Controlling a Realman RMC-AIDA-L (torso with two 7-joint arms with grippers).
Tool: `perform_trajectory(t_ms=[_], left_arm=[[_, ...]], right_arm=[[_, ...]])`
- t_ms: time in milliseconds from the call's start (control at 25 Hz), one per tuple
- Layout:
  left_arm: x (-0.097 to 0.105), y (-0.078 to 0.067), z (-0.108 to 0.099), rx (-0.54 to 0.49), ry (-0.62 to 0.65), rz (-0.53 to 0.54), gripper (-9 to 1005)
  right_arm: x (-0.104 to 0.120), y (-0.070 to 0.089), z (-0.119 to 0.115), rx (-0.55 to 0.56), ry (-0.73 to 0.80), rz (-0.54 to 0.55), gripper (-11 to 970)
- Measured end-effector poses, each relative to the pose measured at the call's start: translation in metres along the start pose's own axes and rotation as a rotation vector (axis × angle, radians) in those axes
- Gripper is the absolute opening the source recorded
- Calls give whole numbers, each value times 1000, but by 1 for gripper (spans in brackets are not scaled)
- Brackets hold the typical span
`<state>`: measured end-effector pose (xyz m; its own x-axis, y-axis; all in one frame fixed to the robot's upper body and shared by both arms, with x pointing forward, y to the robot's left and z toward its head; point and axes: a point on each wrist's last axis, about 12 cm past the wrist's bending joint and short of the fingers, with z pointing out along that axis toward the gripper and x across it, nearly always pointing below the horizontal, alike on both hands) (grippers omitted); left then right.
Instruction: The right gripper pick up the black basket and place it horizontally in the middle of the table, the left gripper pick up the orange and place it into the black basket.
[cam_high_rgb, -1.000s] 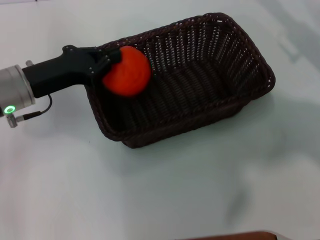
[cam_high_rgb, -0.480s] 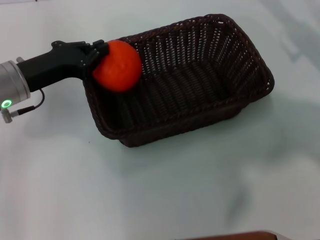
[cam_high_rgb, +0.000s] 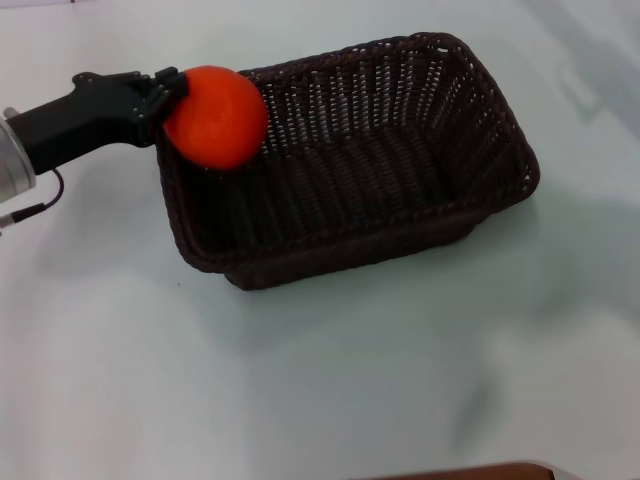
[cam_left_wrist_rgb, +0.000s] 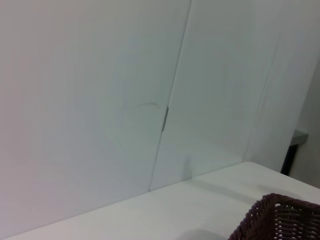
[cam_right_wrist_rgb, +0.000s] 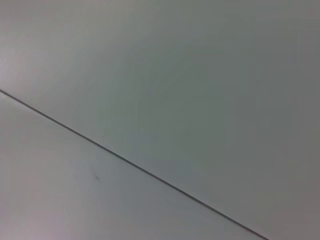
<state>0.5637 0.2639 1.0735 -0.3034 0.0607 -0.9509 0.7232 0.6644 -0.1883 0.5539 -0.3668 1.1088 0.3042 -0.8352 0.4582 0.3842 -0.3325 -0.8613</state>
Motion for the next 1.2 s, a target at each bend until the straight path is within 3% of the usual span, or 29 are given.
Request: perform_trajectory(t_ms=[480,920,1080,1200], left_arm=[[0,6,-7,-34,-11,-9,118],[-5,-4,-13,13,-68,6,189],[-9,-7,-26,27,-163,-11,294],[-13,-8,-46,12,-314,-8,393]], right_arm=[[3,0,0,0,0,-6,704],[4,0,1,-5,2,-8,700],[4,0,2,-6,2,-9,699],[4,0,3,-4,1,-11,699]])
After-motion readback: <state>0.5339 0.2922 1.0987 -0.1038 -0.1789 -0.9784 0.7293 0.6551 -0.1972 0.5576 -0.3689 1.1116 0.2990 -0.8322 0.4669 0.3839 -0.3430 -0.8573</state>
